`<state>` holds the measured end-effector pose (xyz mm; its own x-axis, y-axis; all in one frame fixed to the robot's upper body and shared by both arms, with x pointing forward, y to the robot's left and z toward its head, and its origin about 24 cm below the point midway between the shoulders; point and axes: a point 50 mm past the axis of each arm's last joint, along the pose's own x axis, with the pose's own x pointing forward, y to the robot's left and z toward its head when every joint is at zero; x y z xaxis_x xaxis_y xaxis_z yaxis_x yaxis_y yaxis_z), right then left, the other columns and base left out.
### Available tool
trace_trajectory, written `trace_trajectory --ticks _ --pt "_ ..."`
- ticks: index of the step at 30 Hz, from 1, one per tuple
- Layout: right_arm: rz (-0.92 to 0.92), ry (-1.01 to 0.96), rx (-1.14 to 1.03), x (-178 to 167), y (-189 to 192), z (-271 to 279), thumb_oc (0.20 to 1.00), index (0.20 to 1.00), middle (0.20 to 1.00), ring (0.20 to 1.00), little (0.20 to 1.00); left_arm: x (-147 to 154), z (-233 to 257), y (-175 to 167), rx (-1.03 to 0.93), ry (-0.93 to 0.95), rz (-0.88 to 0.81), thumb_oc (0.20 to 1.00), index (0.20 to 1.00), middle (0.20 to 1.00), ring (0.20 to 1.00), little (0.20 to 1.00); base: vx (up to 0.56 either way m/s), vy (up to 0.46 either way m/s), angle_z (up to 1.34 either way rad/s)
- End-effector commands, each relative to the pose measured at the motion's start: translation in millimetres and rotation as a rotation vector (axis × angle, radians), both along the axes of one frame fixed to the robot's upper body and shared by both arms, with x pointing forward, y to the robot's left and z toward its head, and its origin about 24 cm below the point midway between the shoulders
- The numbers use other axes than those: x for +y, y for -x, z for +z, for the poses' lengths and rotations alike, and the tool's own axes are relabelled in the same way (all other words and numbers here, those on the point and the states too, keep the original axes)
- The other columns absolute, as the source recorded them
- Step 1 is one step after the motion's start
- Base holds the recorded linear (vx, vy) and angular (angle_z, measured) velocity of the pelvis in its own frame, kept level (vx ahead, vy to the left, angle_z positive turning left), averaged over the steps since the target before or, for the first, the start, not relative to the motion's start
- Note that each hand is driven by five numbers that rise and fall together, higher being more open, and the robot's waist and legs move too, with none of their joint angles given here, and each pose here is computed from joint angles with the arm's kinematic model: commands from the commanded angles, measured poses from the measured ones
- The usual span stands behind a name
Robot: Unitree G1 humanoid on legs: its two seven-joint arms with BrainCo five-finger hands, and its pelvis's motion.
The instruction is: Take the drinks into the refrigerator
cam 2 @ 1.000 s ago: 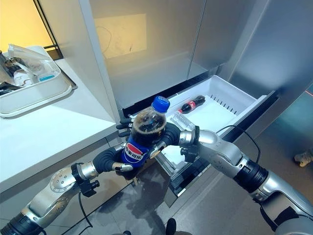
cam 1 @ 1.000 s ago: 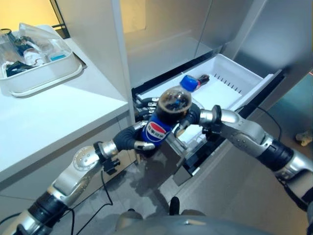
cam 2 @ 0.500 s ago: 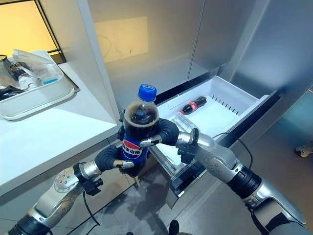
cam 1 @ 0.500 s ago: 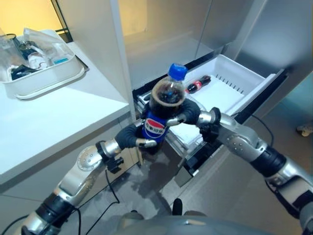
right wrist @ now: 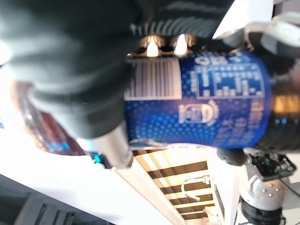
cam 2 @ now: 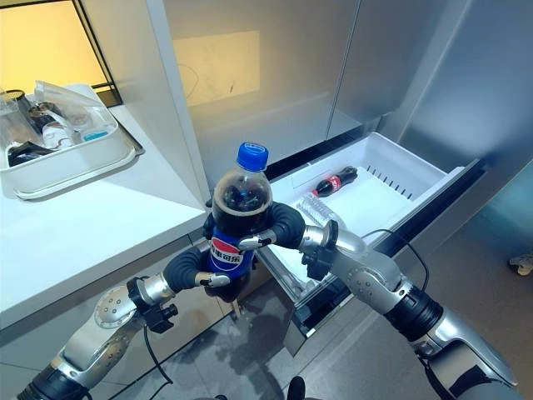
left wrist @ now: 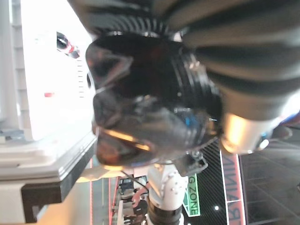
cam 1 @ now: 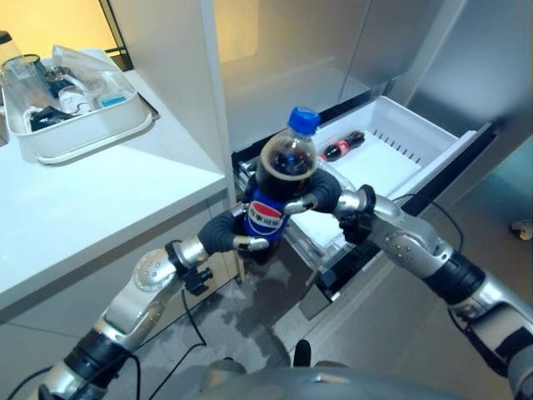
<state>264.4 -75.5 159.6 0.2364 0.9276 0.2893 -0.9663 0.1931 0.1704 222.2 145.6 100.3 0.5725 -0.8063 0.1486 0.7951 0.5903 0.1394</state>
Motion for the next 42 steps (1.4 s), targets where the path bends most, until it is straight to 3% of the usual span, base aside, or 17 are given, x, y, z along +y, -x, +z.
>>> trace_trajectory --ticks 1,2,8,16,20,29,33,37,42 --pt "0.187 -0.220 -0.082 24.6 26.2 31.6 0.200 0.200 0.200 0.200 0.200 0.4 36.8 -12.3 -0.168 0.111 0.048 0.774 0.774 0.774 0.774 0.774 0.00 0.000 0.00" --pt "0.187 -0.220 -0.082 24.6 26.2 31.5 0.200 0.200 0.200 0.200 0.200 0.4 36.7 -12.3 -0.168 0.111 0.048 1.000 1.000 1.000 1.000 1.000 0.00 0.000 0.00" --pt "0.029 -0.272 -0.055 4.9 12.0 25.0 0.200 0.200 0.200 0.200 0.200 4.0 32.3 -9.1 -0.127 0.139 0.059 1.000 1.000 1.000 1.000 1.000 0.00 0.000 0.00" --pt "-0.312 -0.335 -0.093 -46.7 -16.8 28.1 0.200 0.200 0.200 0.200 0.200 11.1 24.3 -2.2 -0.063 0.147 0.065 1.000 1.000 1.000 1.000 1.000 0.00 0.000 0.00" --pt "-0.606 -0.356 -0.131 -92.6 -35.7 32.9 0.200 0.200 0.200 0.200 0.200 17.4 19.8 2.2 -0.023 0.149 0.085 1.000 1.000 1.000 1.000 1.000 0.00 0.000 0.00" --pt "-0.967 -0.289 -0.224 -163.1 -55.6 59.5 0.200 0.200 0.200 0.200 0.200 21.2 11.9 5.9 0.049 0.153 0.078 1.000 1.000 1.000 1.000 1.000 0.00 0.001 0.02" --pt "-1.100 -0.207 -0.290 -186.9 -64.1 78.8 0.200 0.200 0.200 0.200 0.200 21.8 12.4 5.7 0.054 0.131 0.066 1.000 1.000 1.000 1.000 1.000 0.00 0.001 0.01" --pt "-1.190 0.062 -0.410 -200.5 -74.0 98.9 0.200 0.200 0.200 0.200 0.200 17.8 19.8 4.4 0.029 0.114 0.021 1.000 1.000 1.000 1.000 1.000 -0.04 0.004 -0.02" --pt "-1.176 0.310 -0.526 -193.2 -83.7 115.1 0.200 0.200 0.200 0.200 0.200 11.4 31.8 3.9 -0.008 0.107 -0.045 1.000 1.000 1.000 1.000 1.000 -0.05 -0.008 -0.03"
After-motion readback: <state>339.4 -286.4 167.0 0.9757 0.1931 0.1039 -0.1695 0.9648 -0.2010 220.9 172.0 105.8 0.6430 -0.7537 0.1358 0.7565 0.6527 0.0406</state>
